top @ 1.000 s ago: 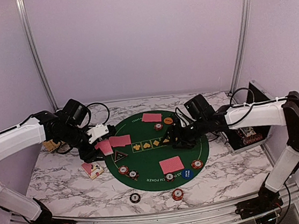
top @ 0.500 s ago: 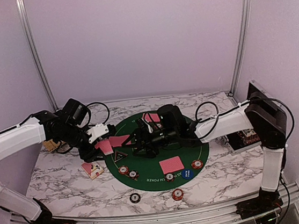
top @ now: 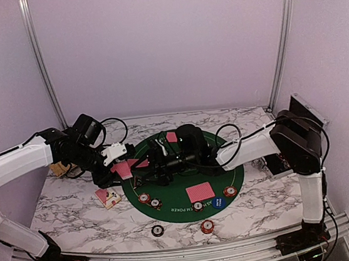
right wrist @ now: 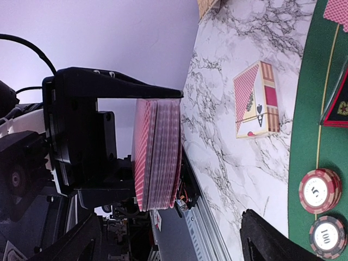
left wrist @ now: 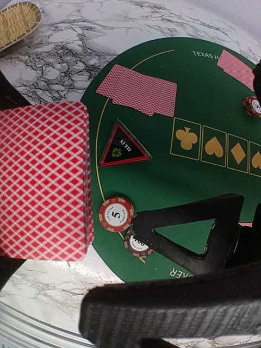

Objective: Distribute texas hold em gaming equipment
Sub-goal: Pick up the poker card from the face-down deck piles.

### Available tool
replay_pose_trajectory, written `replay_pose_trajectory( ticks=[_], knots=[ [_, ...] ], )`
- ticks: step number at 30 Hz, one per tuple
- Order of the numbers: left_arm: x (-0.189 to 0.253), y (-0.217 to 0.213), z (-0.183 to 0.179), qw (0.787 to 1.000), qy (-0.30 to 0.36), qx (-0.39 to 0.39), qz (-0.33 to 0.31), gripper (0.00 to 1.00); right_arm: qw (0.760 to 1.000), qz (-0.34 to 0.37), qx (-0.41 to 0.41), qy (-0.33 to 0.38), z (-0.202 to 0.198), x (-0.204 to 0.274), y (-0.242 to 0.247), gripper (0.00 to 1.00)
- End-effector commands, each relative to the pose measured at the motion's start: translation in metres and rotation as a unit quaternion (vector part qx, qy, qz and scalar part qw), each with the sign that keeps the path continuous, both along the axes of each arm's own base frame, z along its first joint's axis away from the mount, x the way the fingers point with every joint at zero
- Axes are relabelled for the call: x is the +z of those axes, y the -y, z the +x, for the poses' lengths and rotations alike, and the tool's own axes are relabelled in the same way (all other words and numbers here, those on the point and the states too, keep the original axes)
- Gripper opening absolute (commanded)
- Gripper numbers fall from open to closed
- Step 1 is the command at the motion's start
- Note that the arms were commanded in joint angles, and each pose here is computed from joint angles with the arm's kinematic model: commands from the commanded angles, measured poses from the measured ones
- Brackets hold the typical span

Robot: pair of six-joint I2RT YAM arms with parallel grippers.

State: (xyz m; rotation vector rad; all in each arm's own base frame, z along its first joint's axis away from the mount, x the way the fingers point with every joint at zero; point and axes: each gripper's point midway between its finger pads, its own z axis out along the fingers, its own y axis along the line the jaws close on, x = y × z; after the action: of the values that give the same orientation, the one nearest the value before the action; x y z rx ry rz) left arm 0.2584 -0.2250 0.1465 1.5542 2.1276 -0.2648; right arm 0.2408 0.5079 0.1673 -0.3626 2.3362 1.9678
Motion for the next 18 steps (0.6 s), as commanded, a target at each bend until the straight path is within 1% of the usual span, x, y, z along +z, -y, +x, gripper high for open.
replay_pose_trajectory(
  ticks=[1, 18],
  knots=[
    [0.019, 0.009, 0.006, 1.0, 0.018, -0.003, -0.026, 0.03, 0.999, 0.035, 0.016, 0.005, -0.004, 0.018, -0.015, 0.87],
    [0.019, 0.009, 0.005, 0.999, 0.016, -0.003, -0.027, 0.03, 0.998, 0.049, 0.033, -0.008, -0.005, 0.011, -0.041, 0.86]
  ],
)
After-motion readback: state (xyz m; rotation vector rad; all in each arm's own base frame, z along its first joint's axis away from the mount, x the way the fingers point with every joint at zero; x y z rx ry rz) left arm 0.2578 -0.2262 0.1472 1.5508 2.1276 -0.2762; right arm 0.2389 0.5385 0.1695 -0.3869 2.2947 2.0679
